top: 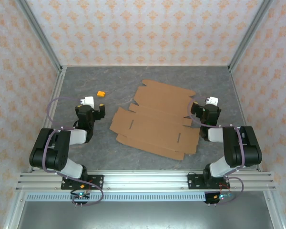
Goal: Fold the paper box
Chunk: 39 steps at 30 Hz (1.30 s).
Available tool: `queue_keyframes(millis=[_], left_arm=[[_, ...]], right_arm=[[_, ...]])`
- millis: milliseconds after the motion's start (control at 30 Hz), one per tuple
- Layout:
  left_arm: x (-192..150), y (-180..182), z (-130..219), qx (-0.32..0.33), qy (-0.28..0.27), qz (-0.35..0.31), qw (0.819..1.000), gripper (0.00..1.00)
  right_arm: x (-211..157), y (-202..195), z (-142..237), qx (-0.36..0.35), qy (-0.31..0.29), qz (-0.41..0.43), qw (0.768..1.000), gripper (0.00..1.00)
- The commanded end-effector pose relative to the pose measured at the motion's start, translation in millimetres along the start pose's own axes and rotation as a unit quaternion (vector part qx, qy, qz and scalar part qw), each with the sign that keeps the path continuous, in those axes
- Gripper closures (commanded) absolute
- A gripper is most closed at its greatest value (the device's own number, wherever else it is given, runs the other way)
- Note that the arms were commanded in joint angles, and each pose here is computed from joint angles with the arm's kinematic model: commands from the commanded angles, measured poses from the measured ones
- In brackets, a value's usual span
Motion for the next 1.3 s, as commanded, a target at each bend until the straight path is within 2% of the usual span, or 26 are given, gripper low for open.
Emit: queue_keyframes(millis=[0,733,800,867,967,1033,1133,1167,1267], left_arm=[[7,1,-1,0.006,-0.007,0.003,1.000,0.00],[7,2,-1,0.007,-0.005,0.007,1.000,0.00],[14,9,0,0.041,-0.004,0.019,0.999,0.00],[36,17,8,0.072,0.029,0.018,0.997,0.00],[67,25,30,0.082,0.047,0.044,0.995,0.00],[82,22,43,0.037,0.046,0.105,0.993,0.00],[93,-8,52,-0.112,0.067,0.148,0.980,0.00],[92,-23,55,-0.154,0.079,0.139,0.975,0.00],[86,-63,64,-0.196,0.116,0.074,0.971,0.00]], right_arm=[[2,3,0,0.007,-0.002,-0.004,1.000,0.01],[3,2,1,0.001,-0.006,-0.008,1.000,0.01],[14,-1,4,-0.025,-0.016,-0.020,0.999,0.01],[32,-2,15,-0.051,-0.013,-0.034,0.998,0.01],[56,-11,45,-0.096,-0.026,-0.113,0.989,0.01],[65,-13,67,-0.102,-0.017,-0.190,0.976,0.01],[60,-3,86,-0.080,0.085,-0.215,0.970,0.07],[54,3,93,-0.070,0.131,-0.208,0.967,0.08],[27,11,115,-0.062,0.228,-0.179,0.955,0.08]])
Point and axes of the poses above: each hand's point on the last joint's axis, 136 mm out from that joint toward the fingers, its own z axis back along the fingers, its own y axis along the line the jaws close on, x = y × z, the point moved 9 cm from there along z, back along the fingers, and after that the axes turned 6 degrees about -z, right-handed, at the moved point
